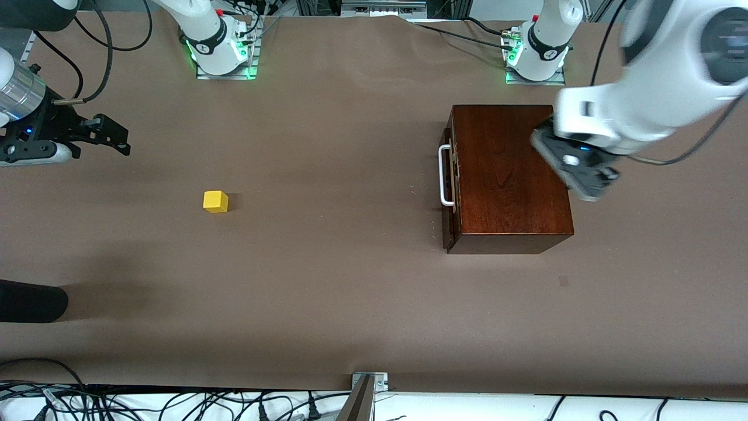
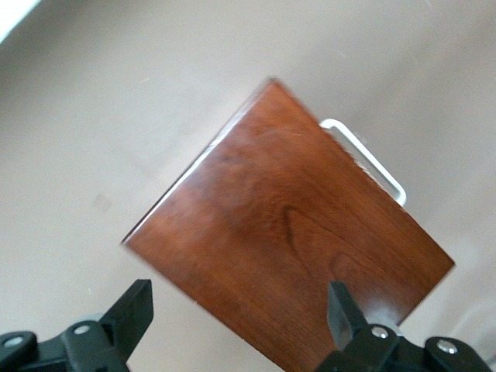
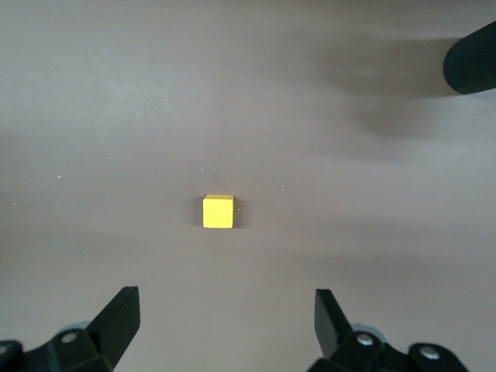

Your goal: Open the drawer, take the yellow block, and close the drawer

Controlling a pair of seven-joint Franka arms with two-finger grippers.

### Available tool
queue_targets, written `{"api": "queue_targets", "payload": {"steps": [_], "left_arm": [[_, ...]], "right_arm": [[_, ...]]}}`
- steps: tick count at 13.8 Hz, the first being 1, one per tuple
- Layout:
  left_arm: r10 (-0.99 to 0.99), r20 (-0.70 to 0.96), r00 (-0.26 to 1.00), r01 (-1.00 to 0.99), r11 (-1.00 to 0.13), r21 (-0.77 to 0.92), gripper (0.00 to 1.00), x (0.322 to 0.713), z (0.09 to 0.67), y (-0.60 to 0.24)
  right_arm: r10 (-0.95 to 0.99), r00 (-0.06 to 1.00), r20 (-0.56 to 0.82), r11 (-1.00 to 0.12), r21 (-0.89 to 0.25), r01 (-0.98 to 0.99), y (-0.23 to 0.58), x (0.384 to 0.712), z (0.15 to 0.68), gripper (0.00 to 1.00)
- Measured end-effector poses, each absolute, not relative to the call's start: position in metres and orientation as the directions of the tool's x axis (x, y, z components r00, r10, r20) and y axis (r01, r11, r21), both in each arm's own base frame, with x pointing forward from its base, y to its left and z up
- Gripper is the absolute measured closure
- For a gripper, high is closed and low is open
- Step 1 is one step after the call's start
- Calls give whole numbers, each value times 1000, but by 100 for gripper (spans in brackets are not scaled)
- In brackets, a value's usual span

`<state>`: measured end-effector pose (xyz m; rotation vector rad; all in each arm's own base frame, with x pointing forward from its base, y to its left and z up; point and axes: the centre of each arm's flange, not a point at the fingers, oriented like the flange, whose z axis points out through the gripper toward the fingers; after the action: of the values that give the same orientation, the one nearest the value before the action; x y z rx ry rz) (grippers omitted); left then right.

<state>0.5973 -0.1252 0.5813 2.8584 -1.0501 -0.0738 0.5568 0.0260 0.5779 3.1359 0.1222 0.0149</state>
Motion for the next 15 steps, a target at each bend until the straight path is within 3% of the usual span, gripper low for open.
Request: {"api": "queue_targets", "payload": {"steps": [4,7,10,15], "left_arm": [[-231,51,972,-235,-968,87,0,575,591,-67],[17,11,1000,16,-998,61,0,558,587,-1],[86,-28,996,85,-996,-19,0,546,581,38],[57,-67,996,54,-998,-40,0,547,568,17]], "right_arm": [[80,997,10,-997,4,80,27,557,578,0],[81,997,10,-997,4,81,28,557,579,0],[81,997,10,-997,4,81,28,557,578,0],[82,997,11,-997,4,81,28,557,579,0]]}}
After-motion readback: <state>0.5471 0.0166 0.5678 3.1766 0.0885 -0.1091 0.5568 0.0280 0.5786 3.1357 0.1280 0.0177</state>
